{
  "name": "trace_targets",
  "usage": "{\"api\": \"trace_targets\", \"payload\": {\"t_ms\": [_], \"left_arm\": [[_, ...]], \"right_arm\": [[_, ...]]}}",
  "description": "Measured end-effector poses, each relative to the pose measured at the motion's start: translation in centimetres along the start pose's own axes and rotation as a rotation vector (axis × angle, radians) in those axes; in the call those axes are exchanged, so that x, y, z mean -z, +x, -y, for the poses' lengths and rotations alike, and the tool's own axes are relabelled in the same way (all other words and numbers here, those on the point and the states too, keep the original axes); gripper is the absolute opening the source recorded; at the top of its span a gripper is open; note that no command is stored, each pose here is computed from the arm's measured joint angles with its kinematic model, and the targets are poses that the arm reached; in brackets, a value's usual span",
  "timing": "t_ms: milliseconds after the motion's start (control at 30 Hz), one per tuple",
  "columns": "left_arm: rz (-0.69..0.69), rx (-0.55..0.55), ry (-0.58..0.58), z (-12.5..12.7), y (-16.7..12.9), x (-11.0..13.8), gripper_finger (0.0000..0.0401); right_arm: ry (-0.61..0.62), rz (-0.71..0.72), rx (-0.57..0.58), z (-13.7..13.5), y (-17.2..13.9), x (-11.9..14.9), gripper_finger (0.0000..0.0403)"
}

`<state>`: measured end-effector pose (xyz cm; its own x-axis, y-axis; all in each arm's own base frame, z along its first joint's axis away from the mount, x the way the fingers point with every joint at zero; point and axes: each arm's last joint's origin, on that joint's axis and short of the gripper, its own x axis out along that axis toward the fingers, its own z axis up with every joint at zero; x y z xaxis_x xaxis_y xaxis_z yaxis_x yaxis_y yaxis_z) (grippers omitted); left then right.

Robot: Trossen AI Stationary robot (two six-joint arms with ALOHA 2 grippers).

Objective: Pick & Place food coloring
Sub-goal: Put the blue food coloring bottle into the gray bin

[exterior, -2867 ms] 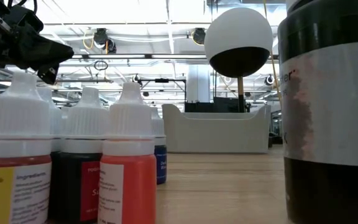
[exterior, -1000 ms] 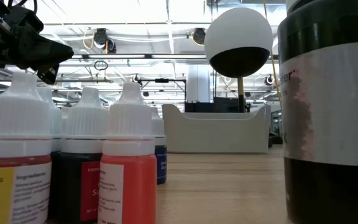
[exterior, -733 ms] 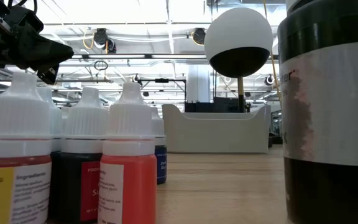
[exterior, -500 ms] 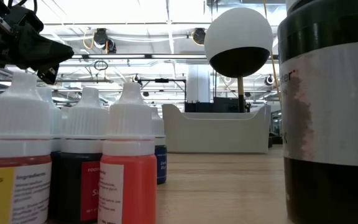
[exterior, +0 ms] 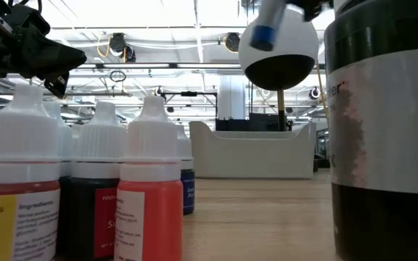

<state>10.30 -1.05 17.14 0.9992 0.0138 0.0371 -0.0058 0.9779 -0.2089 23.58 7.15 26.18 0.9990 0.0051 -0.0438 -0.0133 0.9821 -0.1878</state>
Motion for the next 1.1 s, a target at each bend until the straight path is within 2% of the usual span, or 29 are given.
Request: {"api": "trace_targets", "payload": {"t_ms": [100, 233, 467, 700, 1100], "left_arm": [[0.000, 0.000, 0.000, 0.0, 0.0, 0.0, 0.0040], [0.002, -0.001, 0.000, 0.0, 0.0, 0.0, 0.0040], [0.006, 0.000, -0.001, 0.0, 0.0, -0.1, 0.0040], [0.006, 0.001, -0.001, 0.0, 0.0, -0.1, 0.0040], [0.005, 0.001, -0.001, 0.0, 0.0, -0.1, 0.0040]], "right_arm": [[0.023, 0.001, 0.001, 1.9, 2.0, 0.2, 0.0115], [0.026, -0.051, 0.065, 3.7, 5.0, 1.0, 0.0115], [0.057, -0.117, 0.149, 5.9, 9.2, 3.7, 0.0115], [0.136, -0.172, 0.177, 7.8, 10.3, 6.4, 0.0115], [0.154, -0.244, 0.189, 7.9, 11.0, 8.4, 0.0115]]}}
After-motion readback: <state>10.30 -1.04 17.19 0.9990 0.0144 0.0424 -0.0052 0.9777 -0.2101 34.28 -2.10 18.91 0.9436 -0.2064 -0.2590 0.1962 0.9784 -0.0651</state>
